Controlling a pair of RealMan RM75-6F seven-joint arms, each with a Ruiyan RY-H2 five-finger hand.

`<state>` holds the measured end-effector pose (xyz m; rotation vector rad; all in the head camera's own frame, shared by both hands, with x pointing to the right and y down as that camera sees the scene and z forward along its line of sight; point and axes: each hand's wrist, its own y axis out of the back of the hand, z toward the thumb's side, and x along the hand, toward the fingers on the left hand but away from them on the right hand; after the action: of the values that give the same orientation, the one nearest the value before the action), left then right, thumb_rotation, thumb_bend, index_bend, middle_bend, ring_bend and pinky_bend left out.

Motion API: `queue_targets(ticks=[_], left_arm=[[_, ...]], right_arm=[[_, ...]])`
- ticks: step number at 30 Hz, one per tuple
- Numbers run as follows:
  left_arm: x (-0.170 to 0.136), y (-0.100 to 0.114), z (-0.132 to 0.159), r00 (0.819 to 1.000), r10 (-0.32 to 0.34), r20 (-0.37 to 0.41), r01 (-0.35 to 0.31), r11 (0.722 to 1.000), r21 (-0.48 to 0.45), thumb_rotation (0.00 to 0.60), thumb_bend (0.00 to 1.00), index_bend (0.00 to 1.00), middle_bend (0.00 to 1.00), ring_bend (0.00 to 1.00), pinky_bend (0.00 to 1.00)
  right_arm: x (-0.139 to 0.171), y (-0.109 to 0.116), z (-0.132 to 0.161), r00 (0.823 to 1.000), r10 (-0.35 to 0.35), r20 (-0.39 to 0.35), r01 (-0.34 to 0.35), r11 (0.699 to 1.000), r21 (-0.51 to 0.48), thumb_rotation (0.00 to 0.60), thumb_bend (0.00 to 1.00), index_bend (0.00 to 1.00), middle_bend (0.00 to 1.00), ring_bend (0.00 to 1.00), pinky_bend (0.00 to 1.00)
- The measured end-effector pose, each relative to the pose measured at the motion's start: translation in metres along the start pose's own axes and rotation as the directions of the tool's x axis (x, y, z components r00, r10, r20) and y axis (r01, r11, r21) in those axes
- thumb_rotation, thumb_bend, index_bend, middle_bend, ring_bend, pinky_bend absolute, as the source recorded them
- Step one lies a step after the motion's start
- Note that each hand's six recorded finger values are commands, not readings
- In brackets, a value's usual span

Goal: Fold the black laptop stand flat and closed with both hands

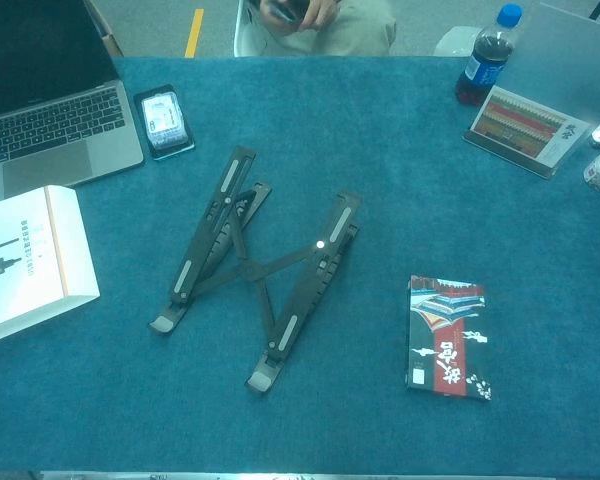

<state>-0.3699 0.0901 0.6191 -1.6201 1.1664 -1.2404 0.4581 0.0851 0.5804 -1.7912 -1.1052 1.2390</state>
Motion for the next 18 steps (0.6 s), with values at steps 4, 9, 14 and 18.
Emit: queue_targets(ticks=[4,9,14,18], left_arm=[[-0.001,-0.001,-0.001,1.000,-0.005,-0.001,0.005,1.000,-0.007,0.600,0.25,0.06,0.10,0.06,0.14],[-0.001,0.002,-0.003,1.000,0.004,0.000,-0.004,1.000,-0.016,0.600,0.25,0.06,0.10,0.06,0.14],[0.001,0.007,-0.006,1.000,-0.003,0.003,0.003,1.000,-0.028,0.600,0.25,0.06,0.10,0.06,0.14],[0.004,0.009,-0.010,1.000,-0.016,-0.002,0.016,0.999,-0.031,0.600,0.25,0.06,0.10,0.06,0.14]], right_arm=[[-0.001,-0.002,0.003,1.000,0.009,-0.010,-0.009,1.000,-0.009,0.600,0.13,0.24,0.18,0.07,0.23],[-0.003,-0.003,0.014,0.999,0.023,-0.049,-0.026,0.998,-0.059,0.600,0.13,0.24,0.18,0.07,0.23],[-0.009,-0.008,0.030,0.992,0.057,-0.113,-0.073,0.987,-0.143,0.600,0.13,0.24,0.18,0.07,0.23],[-0.018,-0.018,0.044,0.979,0.114,-0.172,-0.156,0.954,-0.255,0.600,0.13,0.24,0.18,0.07,0.23]])
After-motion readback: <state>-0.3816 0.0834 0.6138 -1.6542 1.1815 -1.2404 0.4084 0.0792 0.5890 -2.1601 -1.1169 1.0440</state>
